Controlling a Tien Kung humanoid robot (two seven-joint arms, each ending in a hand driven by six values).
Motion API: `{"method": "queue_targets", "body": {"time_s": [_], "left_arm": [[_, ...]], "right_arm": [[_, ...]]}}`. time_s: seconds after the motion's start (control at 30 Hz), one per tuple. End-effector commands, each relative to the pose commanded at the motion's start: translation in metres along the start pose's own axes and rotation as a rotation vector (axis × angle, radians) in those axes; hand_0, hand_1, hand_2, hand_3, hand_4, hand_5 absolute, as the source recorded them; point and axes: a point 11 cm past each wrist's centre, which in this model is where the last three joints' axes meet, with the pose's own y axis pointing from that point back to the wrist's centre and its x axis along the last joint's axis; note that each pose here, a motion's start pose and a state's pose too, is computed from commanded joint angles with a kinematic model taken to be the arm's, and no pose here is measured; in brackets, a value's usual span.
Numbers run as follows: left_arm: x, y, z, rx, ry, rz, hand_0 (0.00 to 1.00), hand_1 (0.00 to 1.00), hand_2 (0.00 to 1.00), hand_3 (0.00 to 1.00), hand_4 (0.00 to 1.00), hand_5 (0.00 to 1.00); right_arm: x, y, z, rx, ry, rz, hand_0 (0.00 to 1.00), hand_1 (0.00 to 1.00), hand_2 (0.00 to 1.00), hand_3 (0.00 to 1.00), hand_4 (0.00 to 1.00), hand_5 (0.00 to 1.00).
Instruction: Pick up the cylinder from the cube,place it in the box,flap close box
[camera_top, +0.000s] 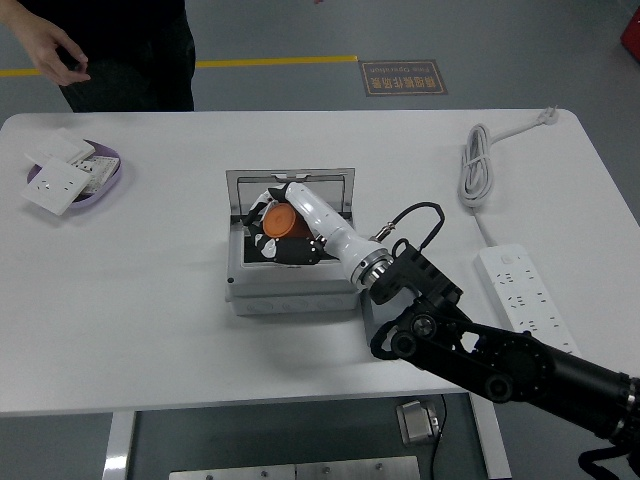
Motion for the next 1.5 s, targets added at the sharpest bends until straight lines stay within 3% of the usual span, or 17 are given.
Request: {"method": "queue_targets", "body": {"time_s": [0.3,0.53,0.57,0.73,0.77,0.83,0.93,0.97,1.13,1.17,1.23,1.4,1.5], "left_arm": [[0.002,0.000,0.003,-0.003,0.000,0.003,0.568,0.615,0.579,0.604,0.721,0.224],[0.001,0.000,0.003,-0.003,0.000,0.002,0.567,0.615,0.580,0.604,0.722,0.227],[0.001,0.000,0.003,-0.003,0.000,0.001,0.568,0.615,0.578,0.604,0.722,0.230],[0.000,0.000,0.003,-0.003,-0.001,-0.001,0.568,0.615,0.578,0.604,0.722,0.230],[0.000,0.000,0.003,-0.003,-0.002,-0.001,0.568,0.615,0.580,0.604,0.722,0.232],[0.000,0.000,0.003,-0.002,-0.002,-0.001,0.568,0.615,0.580,0.604,0.722,0.232],[0.000,0.000,0.002,-0.002,-0.002,-0.001,0.568,0.615,0.580,0.604,0.722,0.232],[0.000,0.000,0.002,-0.002,-0.002,-0.001,0.568,0.615,0.579,0.604,0.721,0.233],[-0.001,0.000,0.002,0.000,-0.003,-0.002,0.568,0.615,0.579,0.604,0.721,0.233],[-0.001,0.000,0.001,0.001,-0.003,-0.002,0.568,0.615,0.579,0.604,0.721,0.233],[-0.001,0.000,0.001,0.001,-0.003,-0.003,0.568,0.615,0.579,0.604,0.721,0.233],[-0.003,0.000,-0.001,0.001,-0.006,-0.006,0.568,0.615,0.579,0.603,0.720,0.234],[-0.005,0.000,-0.004,0.000,-0.006,-0.011,0.568,0.615,0.579,0.603,0.720,0.234]], "right_arm": [[-0.018,-0.018,-0.005,-0.021,0.292,-0.087,0.240,0.315,0.322,0.233,0.002,0.002],[-0.023,-0.020,0.005,-0.080,0.505,-0.154,0.264,0.348,0.332,0.254,0.002,0.002],[-0.023,-0.021,0.007,-0.089,0.534,-0.159,0.612,0.568,0.562,0.605,0.422,0.002],[-0.018,-0.022,0.011,-0.104,0.636,-0.142,0.612,0.568,0.562,0.605,0.422,0.002],[-0.016,-0.022,0.011,-0.105,0.648,-0.136,0.768,0.677,0.675,0.691,0.454,0.214],[-0.013,-0.023,0.011,-0.109,0.669,-0.122,0.768,0.677,0.675,0.691,0.454,0.214],[-0.010,-0.024,0.011,-0.114,0.683,-0.110,0.768,0.677,0.675,0.691,0.454,0.214],[-0.010,-0.024,0.012,-0.118,0.685,-0.109,0.842,0.710,0.709,0.700,0.609,0.314],[-0.010,-0.023,0.015,-0.129,0.690,-0.115,0.842,0.710,0.709,0.700,0.609,0.314],[-0.011,-0.022,0.016,-0.131,0.688,-0.116,0.857,0.714,0.718,0.705,0.668,0.367],[-0.011,-0.022,0.017,-0.135,0.679,-0.119,0.857,0.714,0.718,0.705,0.668,0.367],[-0.007,-0.016,0.019,-0.139,0.565,-0.134,0.857,0.715,0.720,0.710,0.693,0.393],[0.010,-0.006,0.022,-0.135,0.412,-0.150,0.857,0.715,0.720,0.710,0.693,0.393]]}}
